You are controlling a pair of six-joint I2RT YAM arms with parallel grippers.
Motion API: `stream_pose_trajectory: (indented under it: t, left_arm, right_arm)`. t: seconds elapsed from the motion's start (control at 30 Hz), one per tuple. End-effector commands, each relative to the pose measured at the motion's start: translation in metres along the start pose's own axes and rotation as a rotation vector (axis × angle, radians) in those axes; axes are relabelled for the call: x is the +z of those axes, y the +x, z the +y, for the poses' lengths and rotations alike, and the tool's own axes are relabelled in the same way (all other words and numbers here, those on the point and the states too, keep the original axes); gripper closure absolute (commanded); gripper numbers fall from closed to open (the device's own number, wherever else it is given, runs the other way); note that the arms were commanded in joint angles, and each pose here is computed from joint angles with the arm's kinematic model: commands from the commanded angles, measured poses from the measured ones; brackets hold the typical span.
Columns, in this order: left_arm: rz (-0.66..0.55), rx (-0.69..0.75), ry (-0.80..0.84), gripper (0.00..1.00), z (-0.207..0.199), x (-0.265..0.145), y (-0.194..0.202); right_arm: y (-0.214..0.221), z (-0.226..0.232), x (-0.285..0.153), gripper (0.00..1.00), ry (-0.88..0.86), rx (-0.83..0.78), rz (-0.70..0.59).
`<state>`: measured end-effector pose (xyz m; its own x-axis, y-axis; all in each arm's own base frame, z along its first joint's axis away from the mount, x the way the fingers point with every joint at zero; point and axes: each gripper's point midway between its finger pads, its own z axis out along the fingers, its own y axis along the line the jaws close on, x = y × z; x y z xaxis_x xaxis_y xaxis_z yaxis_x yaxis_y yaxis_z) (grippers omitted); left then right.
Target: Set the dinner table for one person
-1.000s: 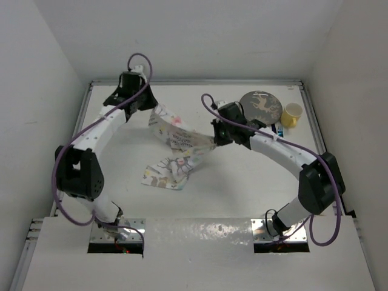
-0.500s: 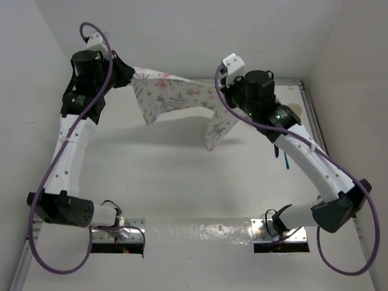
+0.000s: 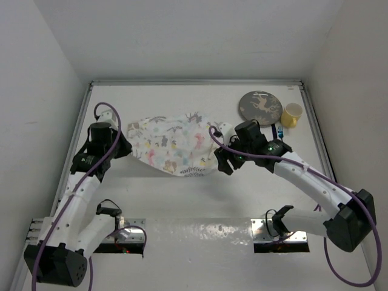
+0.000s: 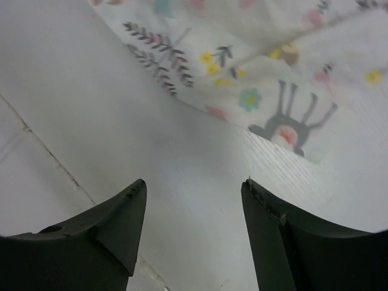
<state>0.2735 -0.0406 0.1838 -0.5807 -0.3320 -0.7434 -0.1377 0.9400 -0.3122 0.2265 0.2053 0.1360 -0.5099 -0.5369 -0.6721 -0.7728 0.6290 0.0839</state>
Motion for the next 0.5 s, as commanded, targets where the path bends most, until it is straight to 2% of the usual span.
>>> stream_pose_trajectory:
  t: [0.0,0.1,0.2,0.33,0.4,0.47]
  left_arm:
    - [-0.075,-0.079,-0.055,1.00,0.012,-0.018,-0.003]
    - [-0.048,-0.100,-0.062,1.00,0.013,-0.020,0.002]
    - [-0.043,-0.100,-0.062,0.99,0.012,-0.018,0.001]
    - [-0.064,-0.105,-0.036,0.99,0.004,-0.013,-0.010]
    - [-0.056,-0.103,-0.030,1.00,0.002,-0.011,-0.011]
    - [-0.054,-0.102,-0.027,1.00,0.001,-0.011,-0.013]
  right_arm:
    - [-0.021,-0.012,-0.011,0.36,0.106,0.111,-0.127]
    - [-0.019,-0.049,-0.011,0.38,0.302,0.199,-0.131]
    - [-0.011,-0.084,-0.004,0.38,0.405,0.345,-0.105]
    - [0.001,-0.108,0.025,0.36,0.340,0.551,-0.072]
    - [0.012,-0.107,0.047,0.35,0.297,0.563,0.001]
    - [0.016,-0.107,0.059,0.35,0.278,0.573,0.018]
